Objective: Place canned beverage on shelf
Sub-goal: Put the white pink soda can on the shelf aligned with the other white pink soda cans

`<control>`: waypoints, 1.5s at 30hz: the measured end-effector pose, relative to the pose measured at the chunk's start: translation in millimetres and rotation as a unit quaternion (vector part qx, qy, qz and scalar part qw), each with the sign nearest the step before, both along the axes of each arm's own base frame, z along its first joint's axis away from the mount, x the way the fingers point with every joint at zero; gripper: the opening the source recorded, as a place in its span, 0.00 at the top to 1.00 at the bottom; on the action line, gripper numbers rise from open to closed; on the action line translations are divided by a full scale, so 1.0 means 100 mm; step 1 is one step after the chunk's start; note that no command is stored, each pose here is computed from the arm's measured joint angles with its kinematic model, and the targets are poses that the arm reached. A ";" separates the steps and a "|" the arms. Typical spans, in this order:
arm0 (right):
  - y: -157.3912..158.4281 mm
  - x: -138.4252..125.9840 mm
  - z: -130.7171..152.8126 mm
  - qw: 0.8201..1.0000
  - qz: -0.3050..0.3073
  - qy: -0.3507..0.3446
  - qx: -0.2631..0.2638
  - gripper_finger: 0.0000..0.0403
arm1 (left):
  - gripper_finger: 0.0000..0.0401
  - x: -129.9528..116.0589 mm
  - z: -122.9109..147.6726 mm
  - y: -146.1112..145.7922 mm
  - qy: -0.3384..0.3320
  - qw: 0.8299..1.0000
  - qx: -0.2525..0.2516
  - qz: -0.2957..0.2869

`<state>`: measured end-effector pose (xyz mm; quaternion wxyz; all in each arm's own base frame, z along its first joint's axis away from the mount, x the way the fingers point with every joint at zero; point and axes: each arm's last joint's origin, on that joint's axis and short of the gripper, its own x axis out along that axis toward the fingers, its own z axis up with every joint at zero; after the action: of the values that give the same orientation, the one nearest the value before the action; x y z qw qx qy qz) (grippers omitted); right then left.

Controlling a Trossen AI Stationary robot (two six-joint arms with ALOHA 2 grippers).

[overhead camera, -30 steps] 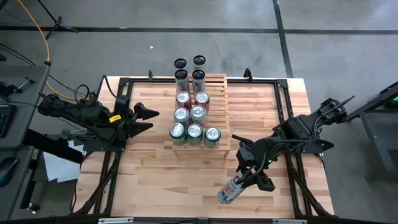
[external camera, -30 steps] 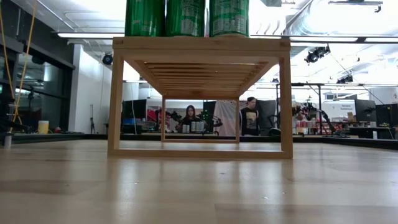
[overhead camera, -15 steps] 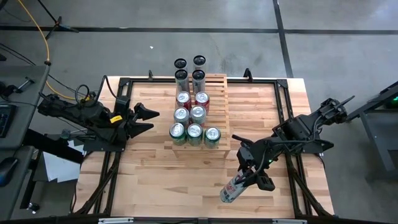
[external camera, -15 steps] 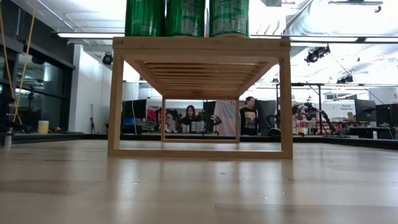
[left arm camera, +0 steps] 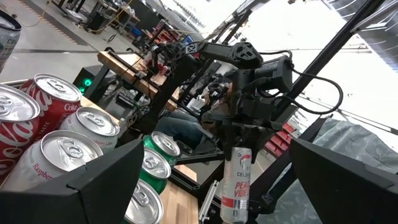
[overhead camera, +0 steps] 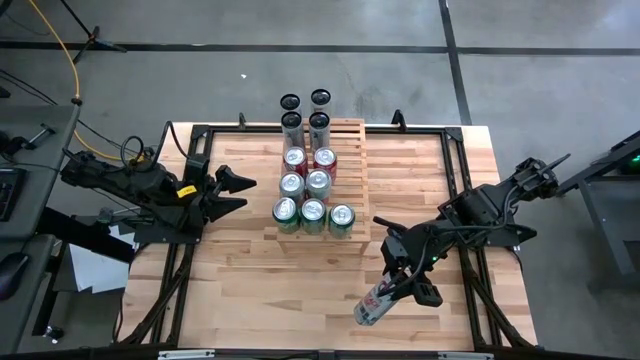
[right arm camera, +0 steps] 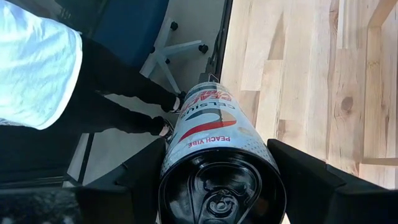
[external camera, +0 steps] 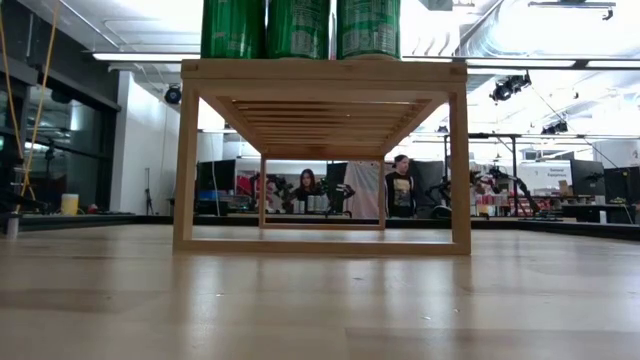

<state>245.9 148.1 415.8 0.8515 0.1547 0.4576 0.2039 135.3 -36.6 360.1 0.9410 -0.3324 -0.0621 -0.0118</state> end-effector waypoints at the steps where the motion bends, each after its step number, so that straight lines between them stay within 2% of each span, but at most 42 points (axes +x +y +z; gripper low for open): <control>1: 0.00 0.00 0.00 1.000 0.000 0.000 0.000 0.40 | 0.02 0.00 0.00 0.00 0.000 1.000 0.000 0.000; 17: -0.01 -0.01 -0.01 1.000 -0.003 0.007 -0.003 0.40 | 0.02 0.00 0.00 0.00 0.002 1.000 0.013 0.002; 24: -0.01 -0.01 -0.01 1.000 -0.003 0.008 -0.003 0.40 | 0.02 0.06 -0.03 -0.02 0.015 0.998 0.053 0.008; 29: -0.01 -0.01 -0.01 1.000 -0.011 0.014 0.001 0.40 | 0.02 0.11 -0.06 -0.03 0.025 0.998 0.061 0.018; 34: -0.03 -0.04 -0.04 0.998 -0.029 0.048 -0.001 0.40 | 0.02 0.17 -0.10 -0.03 0.040 0.995 0.083 0.034; 40: -0.17 -0.17 -0.09 0.989 -0.090 0.107 -0.047 0.40 | 0.02 0.16 -0.08 0.01 0.036 0.992 0.106 0.060; 45: -0.42 -0.35 0.02 0.975 -0.183 0.091 -0.083 0.40 | 0.02 0.01 0.05 0.08 -0.014 0.991 0.108 0.077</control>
<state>211.0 105.8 418.1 0.8393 0.1825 0.5120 -0.0094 136.3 -28.2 365.1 0.9686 -0.2229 -0.0989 0.0491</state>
